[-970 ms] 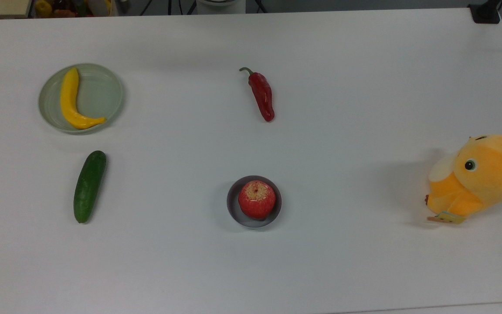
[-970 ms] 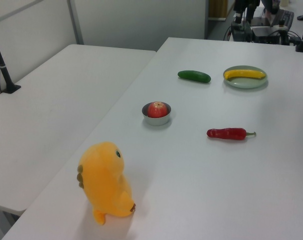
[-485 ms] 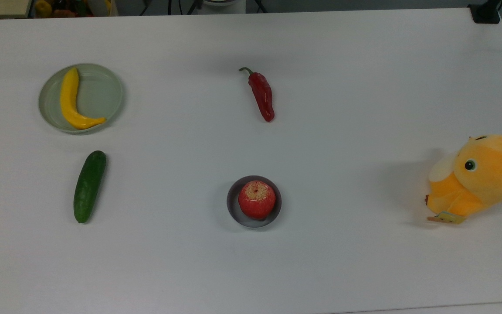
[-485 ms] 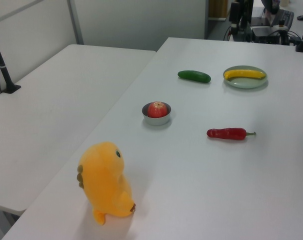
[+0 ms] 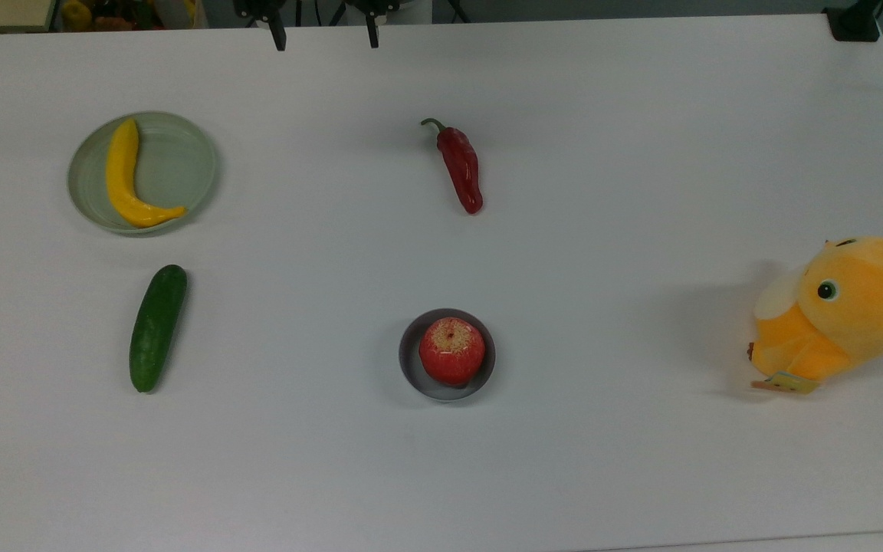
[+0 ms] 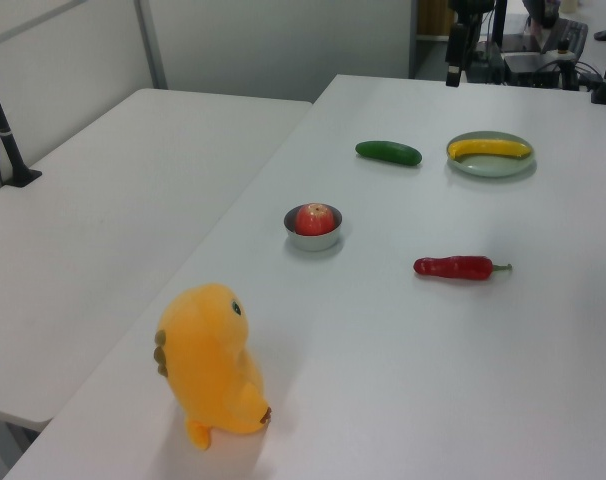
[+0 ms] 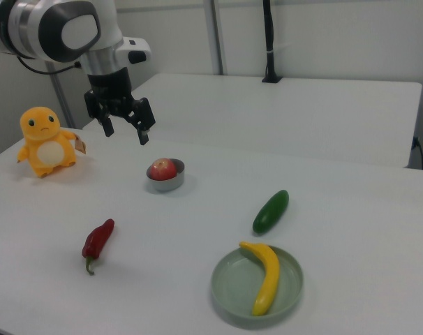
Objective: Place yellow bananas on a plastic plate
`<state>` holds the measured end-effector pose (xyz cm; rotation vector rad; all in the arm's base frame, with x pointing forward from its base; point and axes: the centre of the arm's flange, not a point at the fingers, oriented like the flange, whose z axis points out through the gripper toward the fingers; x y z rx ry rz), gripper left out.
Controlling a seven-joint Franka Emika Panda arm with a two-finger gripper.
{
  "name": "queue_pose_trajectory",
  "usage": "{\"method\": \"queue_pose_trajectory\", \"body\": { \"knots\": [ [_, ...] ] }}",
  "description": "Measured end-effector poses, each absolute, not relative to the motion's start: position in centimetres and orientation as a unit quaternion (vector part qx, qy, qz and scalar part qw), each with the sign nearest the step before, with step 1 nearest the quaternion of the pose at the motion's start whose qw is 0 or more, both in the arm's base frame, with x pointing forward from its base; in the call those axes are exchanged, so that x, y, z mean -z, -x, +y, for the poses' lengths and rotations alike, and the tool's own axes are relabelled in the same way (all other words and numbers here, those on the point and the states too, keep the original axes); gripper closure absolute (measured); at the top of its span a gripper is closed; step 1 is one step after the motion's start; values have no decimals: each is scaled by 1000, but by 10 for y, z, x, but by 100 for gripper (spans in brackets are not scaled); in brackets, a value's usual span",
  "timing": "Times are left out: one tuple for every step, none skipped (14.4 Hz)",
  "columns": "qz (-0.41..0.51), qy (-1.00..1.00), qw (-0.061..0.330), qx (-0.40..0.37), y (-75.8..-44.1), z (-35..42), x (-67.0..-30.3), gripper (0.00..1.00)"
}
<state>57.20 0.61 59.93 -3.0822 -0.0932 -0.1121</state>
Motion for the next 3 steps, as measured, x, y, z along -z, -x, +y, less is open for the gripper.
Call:
{"method": "queue_pose_trajectory", "body": {
  "knots": [
    [-36,998,28,37,-572,3,-599,0],
    [-37,998,27,37,-572,1,-600,0],
    [-37,998,27,37,-572,0,-600,0]
  ]
}}
